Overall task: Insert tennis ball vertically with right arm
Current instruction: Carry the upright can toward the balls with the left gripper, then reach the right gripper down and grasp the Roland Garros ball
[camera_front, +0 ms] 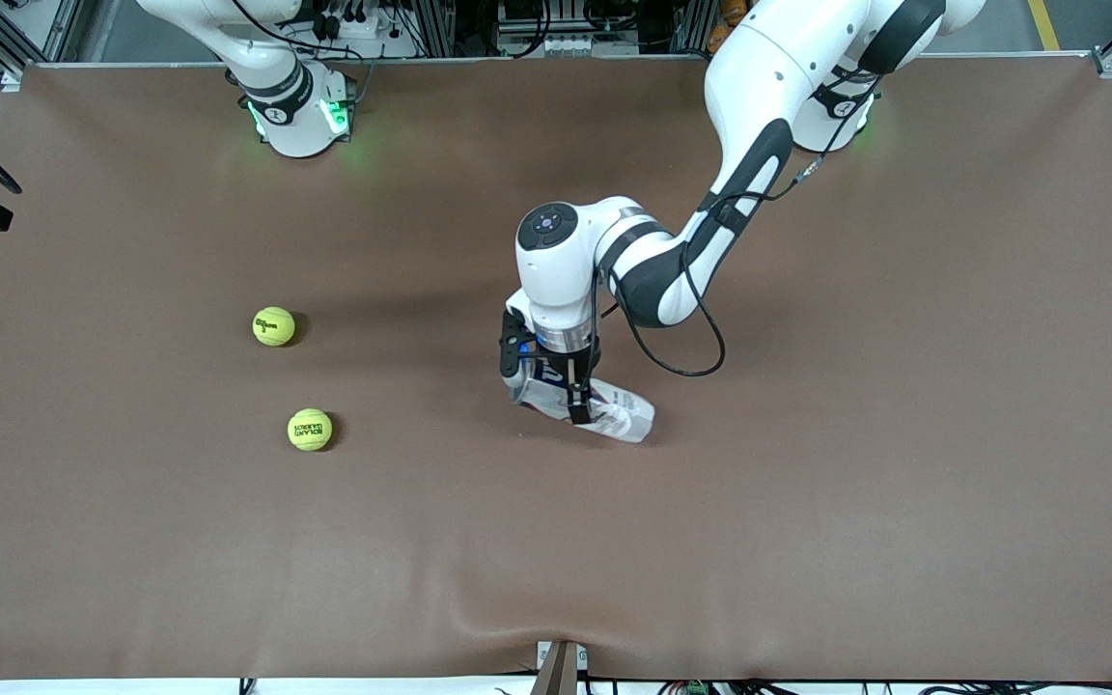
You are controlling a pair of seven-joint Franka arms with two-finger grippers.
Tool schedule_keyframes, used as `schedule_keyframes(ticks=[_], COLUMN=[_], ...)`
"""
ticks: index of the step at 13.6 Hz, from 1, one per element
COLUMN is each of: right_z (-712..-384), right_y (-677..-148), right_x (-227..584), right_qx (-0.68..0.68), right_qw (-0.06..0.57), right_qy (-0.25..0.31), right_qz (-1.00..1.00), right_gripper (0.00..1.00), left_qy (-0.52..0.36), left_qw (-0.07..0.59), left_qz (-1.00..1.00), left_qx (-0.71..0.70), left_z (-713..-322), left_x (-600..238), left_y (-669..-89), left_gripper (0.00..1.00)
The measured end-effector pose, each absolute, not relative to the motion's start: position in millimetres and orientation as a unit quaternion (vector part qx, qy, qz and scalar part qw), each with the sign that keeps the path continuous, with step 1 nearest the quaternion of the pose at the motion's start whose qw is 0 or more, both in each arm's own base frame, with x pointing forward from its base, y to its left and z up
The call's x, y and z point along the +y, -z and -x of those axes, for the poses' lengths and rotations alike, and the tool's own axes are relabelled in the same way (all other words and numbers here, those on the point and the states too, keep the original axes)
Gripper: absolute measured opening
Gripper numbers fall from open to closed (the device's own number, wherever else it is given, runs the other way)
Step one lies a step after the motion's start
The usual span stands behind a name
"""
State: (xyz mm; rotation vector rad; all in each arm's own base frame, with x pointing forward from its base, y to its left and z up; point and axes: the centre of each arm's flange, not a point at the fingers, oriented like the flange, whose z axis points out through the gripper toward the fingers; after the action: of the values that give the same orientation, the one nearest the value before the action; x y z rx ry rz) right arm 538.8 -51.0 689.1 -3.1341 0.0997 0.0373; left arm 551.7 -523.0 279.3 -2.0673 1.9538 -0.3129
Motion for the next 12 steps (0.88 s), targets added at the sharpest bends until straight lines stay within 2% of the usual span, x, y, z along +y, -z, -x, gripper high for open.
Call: schedule_keyframes(ticks=[3, 6, 10, 12], right_z=[-546, -569, -622, -644], right_y=[-676, -646, -548, -503], right_x=[-53, -52, -44, -41], right_qx=[0.033, 0.032, 0.022, 0.019], right_qw=[0.003, 0.003, 0.006, 0.006], right_qy=[-0.024, -0.034, -0.085, -0.091], right_qz=[0.999, 0.999, 0.996, 0.996], right_gripper=[1.0, 1.0, 1.0, 1.0], left_qy=[0.148, 0.19, 0.239, 0.267], left_qw=[0.098, 0.074, 0.04, 0.008], left_qz=[0.733, 0.736, 0.743, 0.749], left_qx=[0.656, 0.645, 0.624, 0.607], left_z=[-559, -569, -568, -567], left_x=[-526, -525, -535, -543], left_y=[-286, -287, -297, -300], left_gripper=[0.63, 0.63, 0.63, 0.63])
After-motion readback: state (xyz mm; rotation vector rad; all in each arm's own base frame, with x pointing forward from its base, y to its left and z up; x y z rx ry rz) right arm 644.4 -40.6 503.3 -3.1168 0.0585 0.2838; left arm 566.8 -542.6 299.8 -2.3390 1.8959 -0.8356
